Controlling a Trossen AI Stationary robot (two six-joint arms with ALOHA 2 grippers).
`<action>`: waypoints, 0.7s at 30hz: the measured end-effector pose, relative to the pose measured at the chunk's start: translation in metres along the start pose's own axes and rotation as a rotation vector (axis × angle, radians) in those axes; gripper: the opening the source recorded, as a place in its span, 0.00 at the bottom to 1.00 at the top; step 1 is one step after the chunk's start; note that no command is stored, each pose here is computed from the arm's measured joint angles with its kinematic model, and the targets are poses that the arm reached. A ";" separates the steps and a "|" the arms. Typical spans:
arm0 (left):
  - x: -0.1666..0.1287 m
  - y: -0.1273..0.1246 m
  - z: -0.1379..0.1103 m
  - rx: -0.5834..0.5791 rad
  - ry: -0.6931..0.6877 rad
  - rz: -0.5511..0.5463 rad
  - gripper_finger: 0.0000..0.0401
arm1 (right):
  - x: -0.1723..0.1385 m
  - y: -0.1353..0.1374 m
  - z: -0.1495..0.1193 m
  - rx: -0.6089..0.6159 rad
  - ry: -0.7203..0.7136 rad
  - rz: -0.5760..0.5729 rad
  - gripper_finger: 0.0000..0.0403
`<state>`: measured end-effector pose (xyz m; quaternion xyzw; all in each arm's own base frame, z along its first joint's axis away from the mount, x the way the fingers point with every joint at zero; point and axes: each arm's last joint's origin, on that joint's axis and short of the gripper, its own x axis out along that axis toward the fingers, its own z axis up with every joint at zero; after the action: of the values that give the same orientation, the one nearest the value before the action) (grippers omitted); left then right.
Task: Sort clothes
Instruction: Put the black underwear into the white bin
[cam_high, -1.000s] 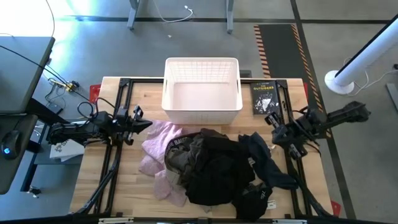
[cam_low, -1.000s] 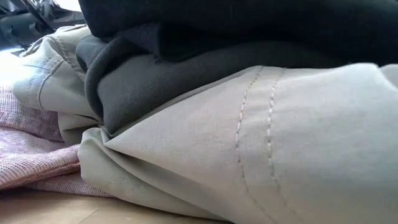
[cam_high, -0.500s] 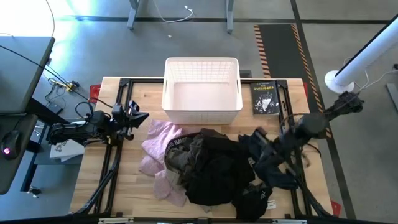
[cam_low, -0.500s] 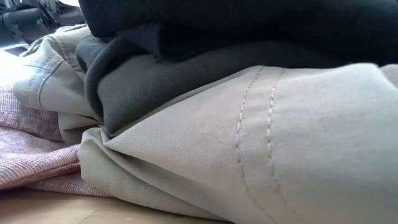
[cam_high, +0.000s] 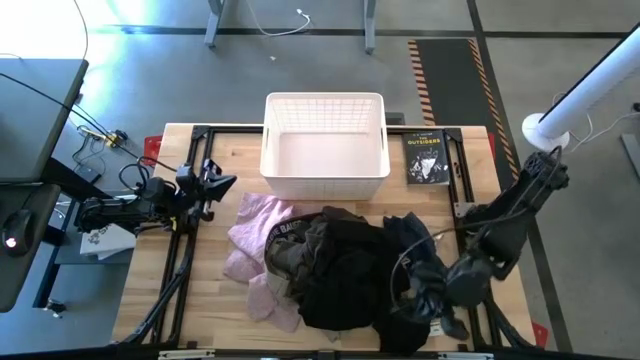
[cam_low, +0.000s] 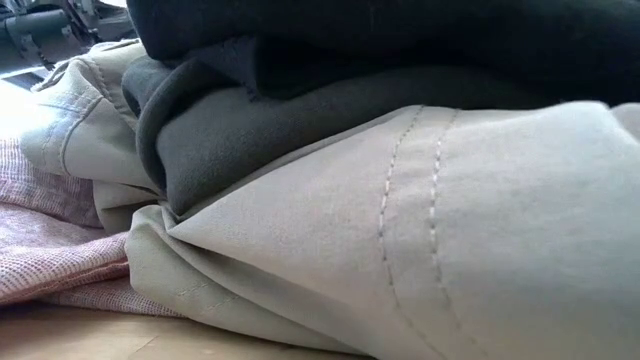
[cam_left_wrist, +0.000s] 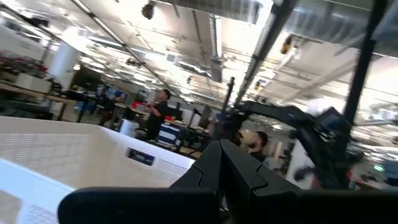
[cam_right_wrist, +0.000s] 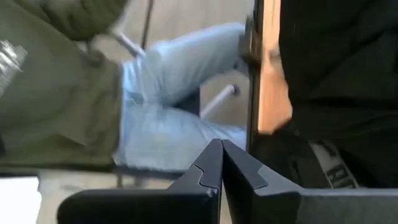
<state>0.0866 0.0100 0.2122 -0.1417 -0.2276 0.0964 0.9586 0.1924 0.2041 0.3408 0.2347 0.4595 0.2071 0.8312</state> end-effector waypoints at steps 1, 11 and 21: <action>0.000 0.000 0.000 0.000 -0.003 0.014 0.00 | 0.007 -0.001 -0.001 -0.006 0.020 -0.014 0.02; 0.000 0.003 0.001 0.027 -0.022 0.091 0.00 | 0.070 -0.020 -0.014 0.120 0.242 -0.212 0.03; 0.000 0.003 0.001 0.040 -0.029 0.092 0.00 | 0.099 -0.045 -0.029 0.207 0.418 -0.433 0.39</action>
<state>0.0855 0.0126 0.2125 -0.1315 -0.2330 0.1469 0.9523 0.2217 0.2294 0.2347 0.1670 0.6783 0.0213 0.7152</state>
